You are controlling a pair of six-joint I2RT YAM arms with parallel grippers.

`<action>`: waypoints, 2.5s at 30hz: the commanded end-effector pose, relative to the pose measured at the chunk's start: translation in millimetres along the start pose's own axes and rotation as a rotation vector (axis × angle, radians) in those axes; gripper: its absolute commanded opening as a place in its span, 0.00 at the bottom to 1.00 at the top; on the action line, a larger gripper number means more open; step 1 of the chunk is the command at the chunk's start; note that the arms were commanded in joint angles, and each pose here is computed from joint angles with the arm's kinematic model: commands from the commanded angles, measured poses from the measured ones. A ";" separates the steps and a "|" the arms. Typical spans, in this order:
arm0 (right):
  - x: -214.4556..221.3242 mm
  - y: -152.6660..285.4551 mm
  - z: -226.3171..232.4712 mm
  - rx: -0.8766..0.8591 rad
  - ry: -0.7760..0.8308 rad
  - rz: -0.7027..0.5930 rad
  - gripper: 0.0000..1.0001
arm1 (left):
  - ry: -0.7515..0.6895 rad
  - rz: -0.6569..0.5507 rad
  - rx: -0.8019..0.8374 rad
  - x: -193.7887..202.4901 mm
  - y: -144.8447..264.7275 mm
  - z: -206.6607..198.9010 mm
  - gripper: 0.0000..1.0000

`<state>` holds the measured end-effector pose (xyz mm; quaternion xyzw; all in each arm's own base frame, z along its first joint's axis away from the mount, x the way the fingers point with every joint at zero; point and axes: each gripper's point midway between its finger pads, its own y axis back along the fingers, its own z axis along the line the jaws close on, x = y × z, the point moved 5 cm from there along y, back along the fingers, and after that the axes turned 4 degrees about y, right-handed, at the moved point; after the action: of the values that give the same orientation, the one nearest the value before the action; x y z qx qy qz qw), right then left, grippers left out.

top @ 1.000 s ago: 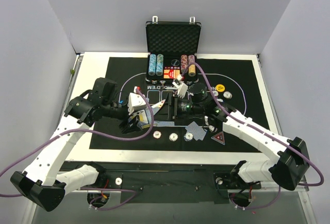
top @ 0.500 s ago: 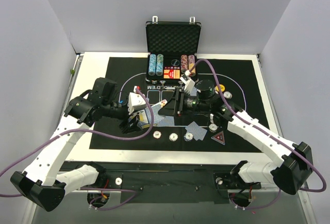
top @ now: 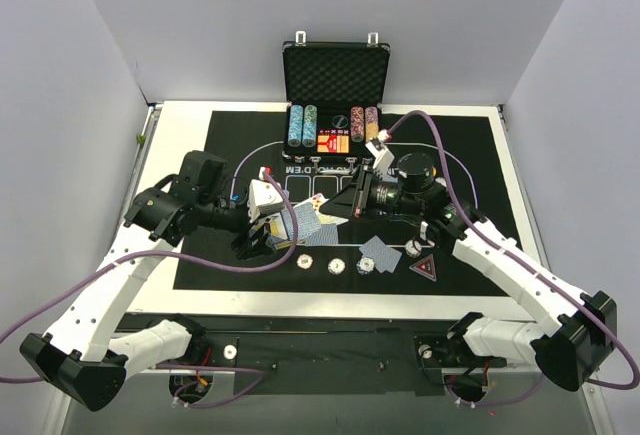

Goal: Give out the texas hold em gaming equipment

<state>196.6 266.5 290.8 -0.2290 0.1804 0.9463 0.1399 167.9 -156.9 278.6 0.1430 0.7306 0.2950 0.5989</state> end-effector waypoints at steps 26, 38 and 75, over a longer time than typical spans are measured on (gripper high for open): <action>9.1 -12.8 -0.5 0.025 0.018 0.048 0.24 | -0.084 -0.095 -0.010 -27.5 11.0 -1.7 0.04; 1.1 1.2 1.8 0.003 -0.004 -0.003 0.18 | -0.083 -0.096 -0.008 -27.8 10.3 -1.1 0.04; -16.6 26.0 17.7 0.071 0.135 -0.074 0.17 | -0.078 -0.096 -0.003 -23.9 9.6 -3.5 0.04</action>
<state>196.0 250.7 296.3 -0.2600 0.2325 0.9242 0.1555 169.0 -156.6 280.1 0.1407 0.7282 0.2975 0.6011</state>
